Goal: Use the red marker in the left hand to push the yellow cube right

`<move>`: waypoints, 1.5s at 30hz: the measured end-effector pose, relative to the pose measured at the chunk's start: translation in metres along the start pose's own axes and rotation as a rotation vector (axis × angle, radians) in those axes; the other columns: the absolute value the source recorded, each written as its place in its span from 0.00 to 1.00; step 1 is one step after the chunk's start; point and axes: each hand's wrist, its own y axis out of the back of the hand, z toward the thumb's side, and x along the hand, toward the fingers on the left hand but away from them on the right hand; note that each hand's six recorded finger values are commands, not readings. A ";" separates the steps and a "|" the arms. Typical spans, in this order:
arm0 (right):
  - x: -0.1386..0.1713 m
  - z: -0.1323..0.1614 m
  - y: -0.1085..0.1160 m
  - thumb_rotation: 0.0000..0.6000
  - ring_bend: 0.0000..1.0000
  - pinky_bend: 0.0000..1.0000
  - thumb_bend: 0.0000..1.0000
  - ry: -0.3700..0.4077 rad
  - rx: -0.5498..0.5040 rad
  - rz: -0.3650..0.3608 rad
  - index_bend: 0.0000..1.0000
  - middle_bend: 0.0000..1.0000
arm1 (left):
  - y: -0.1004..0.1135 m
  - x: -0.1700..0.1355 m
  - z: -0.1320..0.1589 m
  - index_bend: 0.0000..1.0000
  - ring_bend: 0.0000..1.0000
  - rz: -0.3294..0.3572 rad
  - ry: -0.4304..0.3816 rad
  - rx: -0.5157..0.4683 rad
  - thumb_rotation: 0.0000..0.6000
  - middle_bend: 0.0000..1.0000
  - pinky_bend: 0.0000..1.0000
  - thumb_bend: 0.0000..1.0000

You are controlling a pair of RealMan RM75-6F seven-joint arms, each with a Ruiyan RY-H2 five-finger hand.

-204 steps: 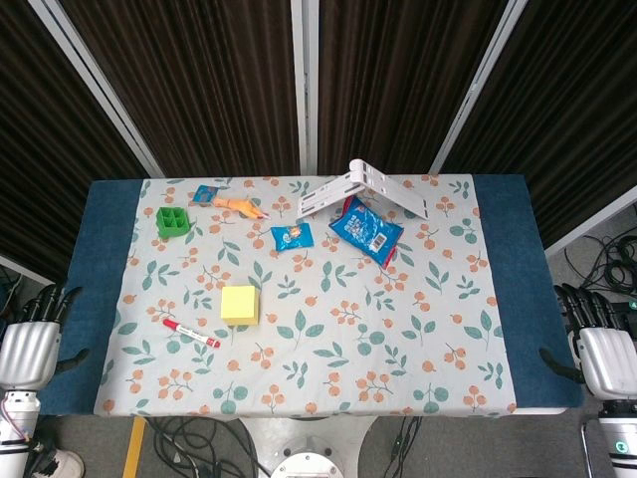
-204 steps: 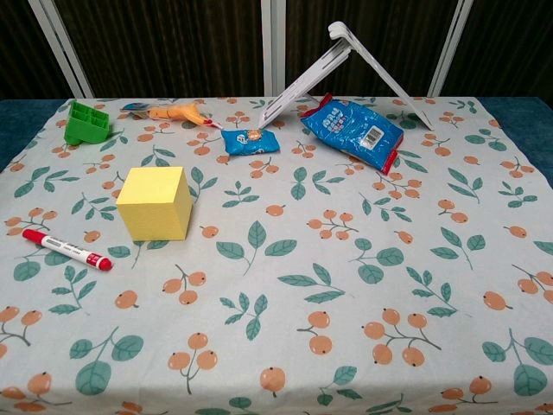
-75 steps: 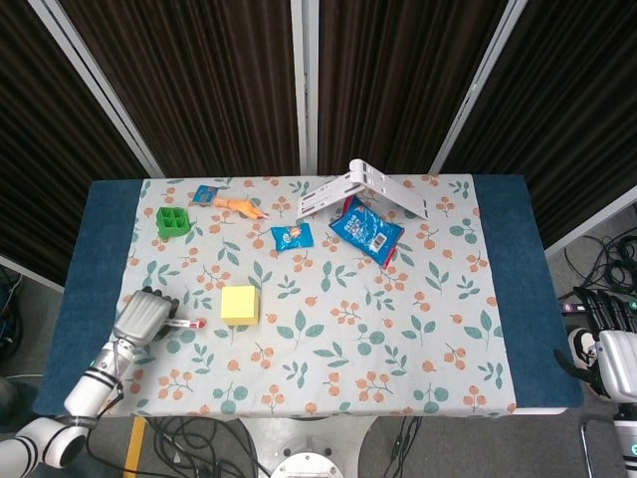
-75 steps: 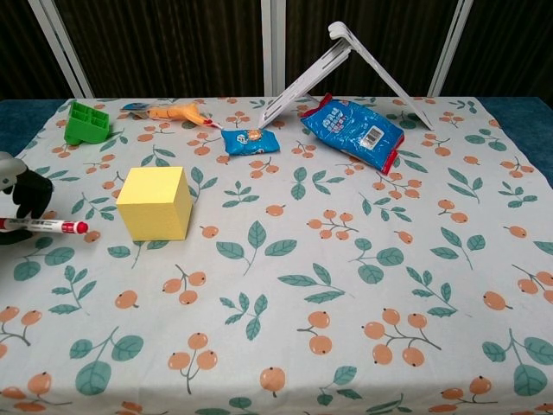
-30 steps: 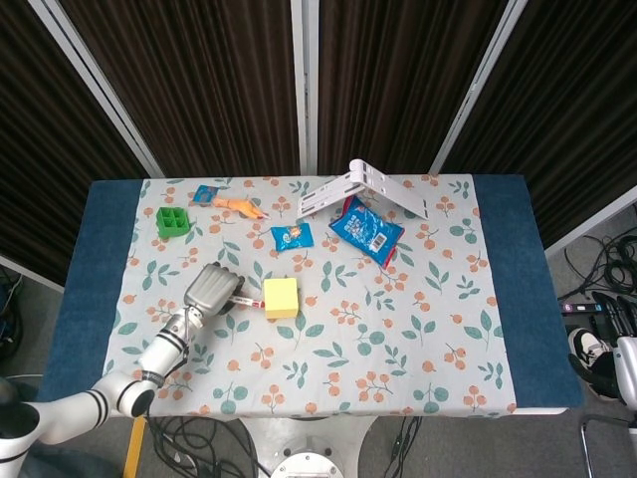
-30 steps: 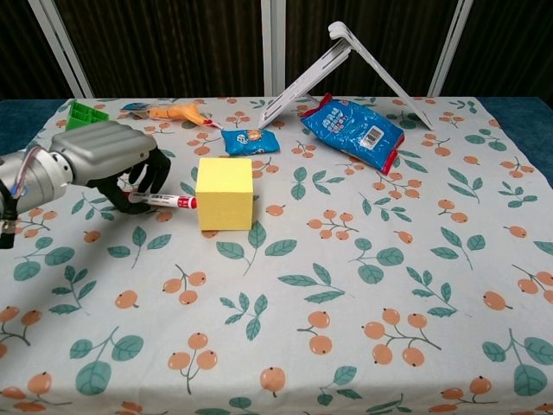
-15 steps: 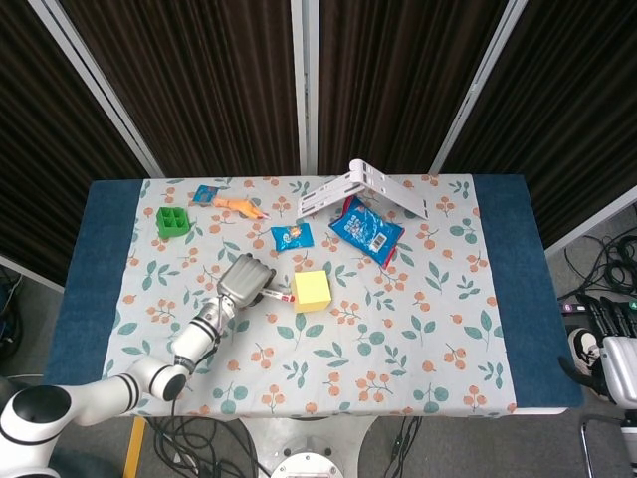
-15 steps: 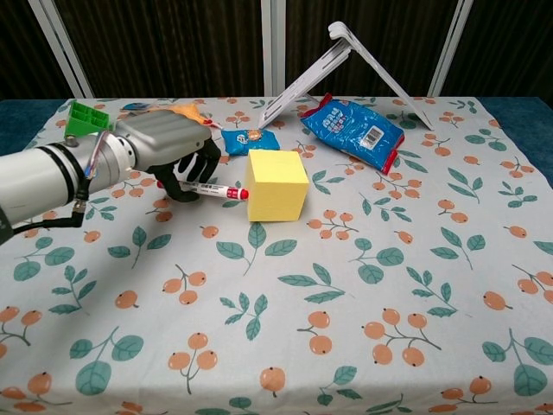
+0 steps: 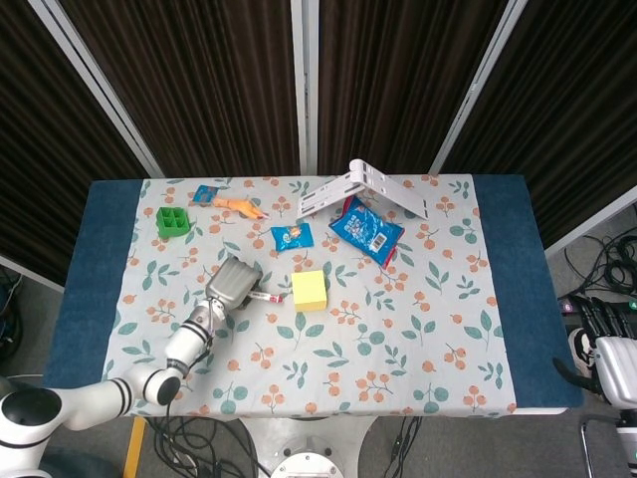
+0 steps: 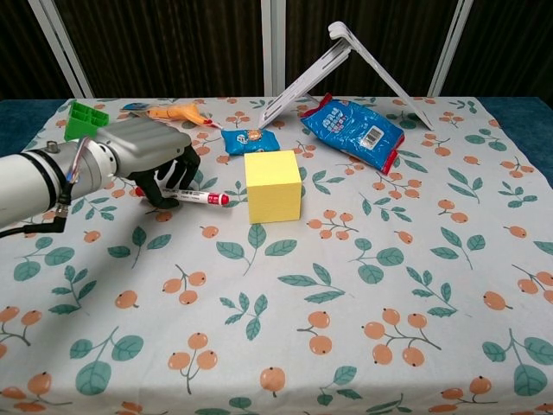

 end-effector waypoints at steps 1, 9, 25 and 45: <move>0.000 0.000 0.000 1.00 0.00 0.00 0.13 0.000 0.000 -0.001 0.00 0.10 | 0.000 0.001 0.001 0.70 0.56 -0.001 0.002 -0.005 1.00 0.72 0.47 0.43; 0.002 -0.001 0.002 1.00 0.00 0.00 0.13 -0.006 0.007 -0.005 0.00 0.10 | 0.012 0.021 0.024 0.70 0.56 0.005 -0.012 -0.022 1.00 0.72 0.47 0.43; 0.000 -0.001 0.005 1.00 0.00 0.00 0.13 -0.012 0.012 -0.008 0.00 0.10 | 0.028 0.059 0.081 0.70 0.56 0.004 -0.062 -0.020 1.00 0.72 0.47 0.43; -0.004 0.005 0.004 1.00 0.00 0.00 0.13 0.012 0.007 -0.007 0.00 0.10 | 0.015 0.030 0.019 0.65 0.54 -0.003 0.047 -0.029 1.00 0.70 0.47 0.42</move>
